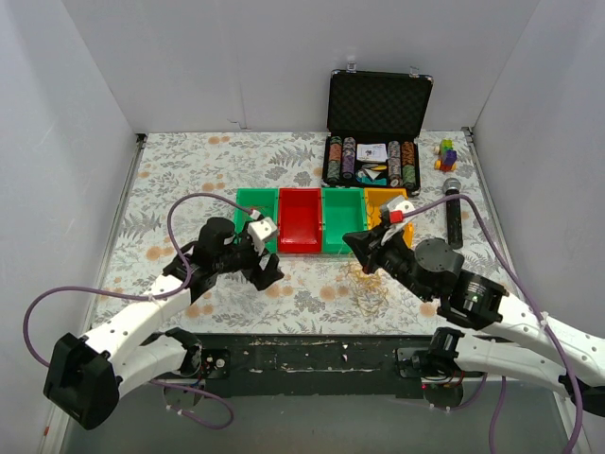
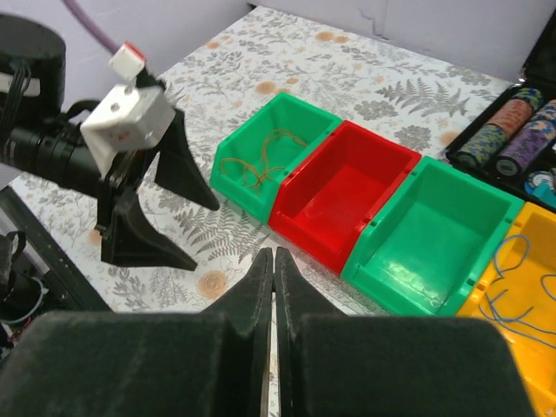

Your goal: Untangle the cables

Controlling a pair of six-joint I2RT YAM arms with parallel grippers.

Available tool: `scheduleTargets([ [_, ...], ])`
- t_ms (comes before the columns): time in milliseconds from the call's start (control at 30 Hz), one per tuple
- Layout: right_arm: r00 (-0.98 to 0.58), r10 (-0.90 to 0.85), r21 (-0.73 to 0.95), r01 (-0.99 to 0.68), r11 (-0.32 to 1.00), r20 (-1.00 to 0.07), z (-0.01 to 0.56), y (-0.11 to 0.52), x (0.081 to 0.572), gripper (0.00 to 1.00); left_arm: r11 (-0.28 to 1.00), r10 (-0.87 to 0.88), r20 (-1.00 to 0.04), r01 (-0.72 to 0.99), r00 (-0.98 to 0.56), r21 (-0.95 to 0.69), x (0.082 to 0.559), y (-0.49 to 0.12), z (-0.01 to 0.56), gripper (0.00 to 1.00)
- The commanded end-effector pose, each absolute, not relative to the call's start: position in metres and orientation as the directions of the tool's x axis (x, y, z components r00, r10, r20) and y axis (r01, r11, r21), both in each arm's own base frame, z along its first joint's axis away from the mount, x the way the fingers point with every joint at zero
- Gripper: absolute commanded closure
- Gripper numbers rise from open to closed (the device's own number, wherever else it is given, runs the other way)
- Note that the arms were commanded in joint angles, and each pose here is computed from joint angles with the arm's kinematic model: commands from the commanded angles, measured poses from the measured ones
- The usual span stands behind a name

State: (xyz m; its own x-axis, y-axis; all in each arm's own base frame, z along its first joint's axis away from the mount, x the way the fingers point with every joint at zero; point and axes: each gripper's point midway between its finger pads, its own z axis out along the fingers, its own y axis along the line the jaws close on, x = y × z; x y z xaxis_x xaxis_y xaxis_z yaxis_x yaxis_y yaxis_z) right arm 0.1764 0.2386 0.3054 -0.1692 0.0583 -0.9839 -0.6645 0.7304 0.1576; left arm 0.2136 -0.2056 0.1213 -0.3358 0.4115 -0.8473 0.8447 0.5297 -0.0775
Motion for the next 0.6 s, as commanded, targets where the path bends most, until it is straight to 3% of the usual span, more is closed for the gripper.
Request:
scheduleTargets([
  [0, -0.153, 0.142, 0.208, -0.752, 0.625, -0.978, 0.343, 0.265, 0.165, 0.99, 0.466, 0.281, -0.887, 0.86, -0.366, -0.207, 0.211, -0.232, 0.159, 0.22],
  [333, -0.046, 0.289, 0.184, -0.863, 0.471, -0.956, 0.434, 0.282, 0.145, 0.99, 0.337, 0.369, -0.908, 0.939, -0.2, -0.07, 0.173, -0.214, 0.137, 0.21],
  [567, -0.069, 0.31, 0.191, -0.904, 0.383, -0.948, 0.444, 0.29, 0.13, 0.99, 0.359, 0.374, -0.908, 0.932, -0.189, -0.046, 0.183, -0.214, 0.128, 0.22],
])
